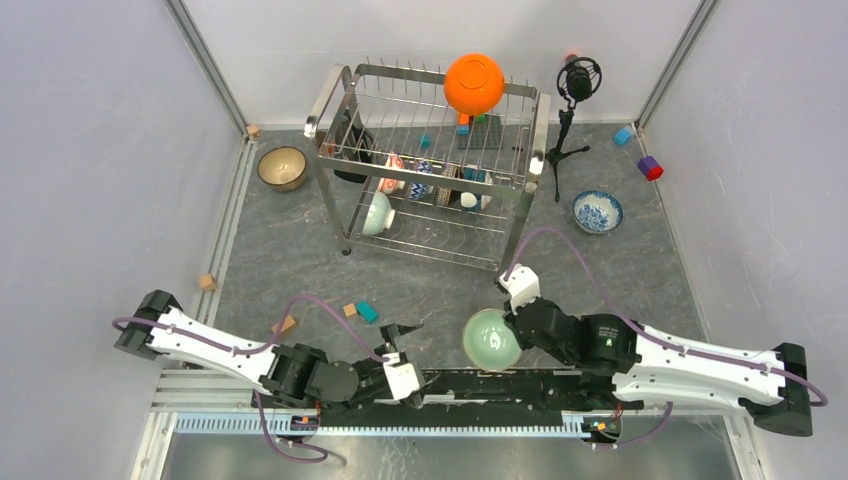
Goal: Unload the bowls from the dish rack
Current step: Place the bowl with the bowl.
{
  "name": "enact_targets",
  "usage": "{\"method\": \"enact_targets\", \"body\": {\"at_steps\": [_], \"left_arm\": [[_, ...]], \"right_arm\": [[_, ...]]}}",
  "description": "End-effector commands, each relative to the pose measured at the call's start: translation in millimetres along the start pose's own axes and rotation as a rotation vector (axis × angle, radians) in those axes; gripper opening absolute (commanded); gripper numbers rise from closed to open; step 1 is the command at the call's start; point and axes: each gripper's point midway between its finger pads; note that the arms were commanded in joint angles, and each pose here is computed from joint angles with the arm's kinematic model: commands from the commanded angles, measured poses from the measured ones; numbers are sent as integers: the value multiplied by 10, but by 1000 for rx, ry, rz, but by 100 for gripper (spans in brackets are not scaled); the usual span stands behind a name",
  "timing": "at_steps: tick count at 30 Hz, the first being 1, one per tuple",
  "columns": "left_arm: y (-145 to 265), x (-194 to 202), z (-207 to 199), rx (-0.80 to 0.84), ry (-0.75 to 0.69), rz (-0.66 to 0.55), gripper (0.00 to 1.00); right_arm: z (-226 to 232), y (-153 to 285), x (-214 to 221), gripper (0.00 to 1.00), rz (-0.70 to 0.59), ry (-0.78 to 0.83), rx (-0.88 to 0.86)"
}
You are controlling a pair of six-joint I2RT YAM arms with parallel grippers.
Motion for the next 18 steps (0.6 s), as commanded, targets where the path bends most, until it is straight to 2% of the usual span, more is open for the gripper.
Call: {"method": "enact_targets", "body": {"at_steps": [1,9,18], "left_arm": [[-30,-11,153,-148,162,-47,100],[-154,51,215,-283,216,-29,100],[-225,228,310,-491,362,-12,100]], "right_arm": [[-468,156,-226,0,-51,26,244],[-949,-21,-274,0,-63,-75,417],[-1829,177,-402,0,-148,-278,711]]}}
Point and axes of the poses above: each gripper's point midway between its finger pads, its own y axis back along the fingers, its own z axis along the line the jaws close on, x = y × z, and after that the axes turned 1 degree about -y, right-handed
